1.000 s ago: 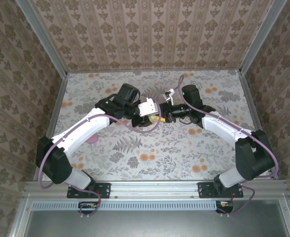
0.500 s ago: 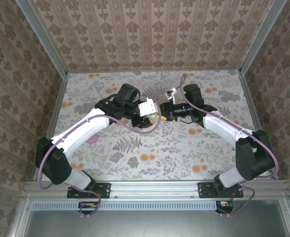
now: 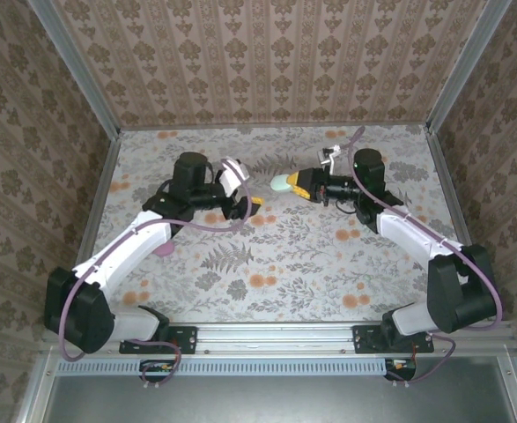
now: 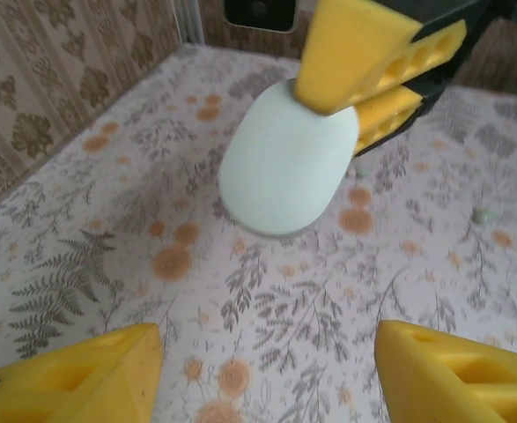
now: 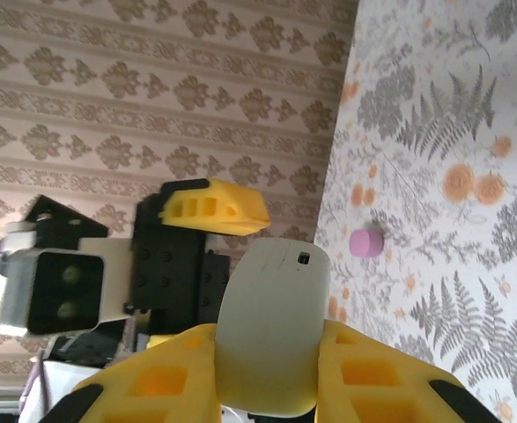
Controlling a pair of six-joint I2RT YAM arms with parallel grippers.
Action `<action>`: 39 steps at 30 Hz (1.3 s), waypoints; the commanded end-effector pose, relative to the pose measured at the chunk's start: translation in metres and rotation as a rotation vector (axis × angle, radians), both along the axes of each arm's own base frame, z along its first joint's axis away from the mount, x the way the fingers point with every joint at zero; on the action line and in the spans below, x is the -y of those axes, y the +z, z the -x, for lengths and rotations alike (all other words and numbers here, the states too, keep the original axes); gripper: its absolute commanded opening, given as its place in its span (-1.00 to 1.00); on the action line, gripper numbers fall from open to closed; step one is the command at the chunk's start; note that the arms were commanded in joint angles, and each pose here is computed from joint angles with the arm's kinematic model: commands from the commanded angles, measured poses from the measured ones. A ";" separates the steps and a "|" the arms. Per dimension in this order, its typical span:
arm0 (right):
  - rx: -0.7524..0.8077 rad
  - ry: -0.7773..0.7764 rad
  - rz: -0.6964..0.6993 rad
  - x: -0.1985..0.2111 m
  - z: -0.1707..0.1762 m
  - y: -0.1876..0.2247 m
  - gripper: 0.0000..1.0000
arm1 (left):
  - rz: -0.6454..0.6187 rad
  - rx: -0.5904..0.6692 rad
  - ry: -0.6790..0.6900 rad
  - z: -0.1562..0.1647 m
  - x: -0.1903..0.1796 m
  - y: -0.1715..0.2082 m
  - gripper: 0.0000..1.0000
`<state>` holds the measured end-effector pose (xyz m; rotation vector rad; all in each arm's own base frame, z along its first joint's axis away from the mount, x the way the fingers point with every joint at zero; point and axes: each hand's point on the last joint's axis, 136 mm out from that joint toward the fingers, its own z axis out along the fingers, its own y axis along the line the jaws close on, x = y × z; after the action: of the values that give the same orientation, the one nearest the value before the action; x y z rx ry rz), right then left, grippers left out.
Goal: Insert wireless bluetooth earbuds into charging case
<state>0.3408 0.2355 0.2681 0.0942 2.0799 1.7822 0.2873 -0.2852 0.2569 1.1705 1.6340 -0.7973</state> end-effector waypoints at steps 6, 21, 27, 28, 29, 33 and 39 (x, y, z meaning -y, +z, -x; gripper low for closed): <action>0.131 -0.057 -0.163 0.014 0.004 0.071 -0.66 | 0.349 0.055 -0.041 -0.012 -0.008 0.067 0.32; 0.120 -0.015 -0.292 0.013 0.012 0.116 -0.63 | 0.570 0.163 -0.247 -0.020 0.022 0.109 0.32; 0.131 -0.008 -0.299 0.013 0.016 0.122 -0.62 | 0.536 0.153 -0.334 -0.002 0.044 0.107 0.37; 0.134 -0.008 -0.300 0.013 0.017 0.123 -0.62 | 0.532 0.152 -0.337 -0.001 0.046 0.105 0.38; 0.133 -0.008 -0.300 0.013 0.016 0.123 -0.62 | 0.527 0.152 -0.342 0.000 0.046 0.105 0.40; 0.143 0.003 -0.308 0.012 0.019 0.128 -0.62 | 0.508 0.142 -0.353 0.002 0.051 0.102 0.42; 0.145 0.022 -0.298 0.007 0.024 0.129 -0.61 | 0.511 0.140 -0.359 0.002 0.056 0.105 0.43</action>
<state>0.3313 0.2274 0.3665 0.1427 1.7812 2.0350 0.2901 -0.3372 0.3495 1.0828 1.0865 -1.2531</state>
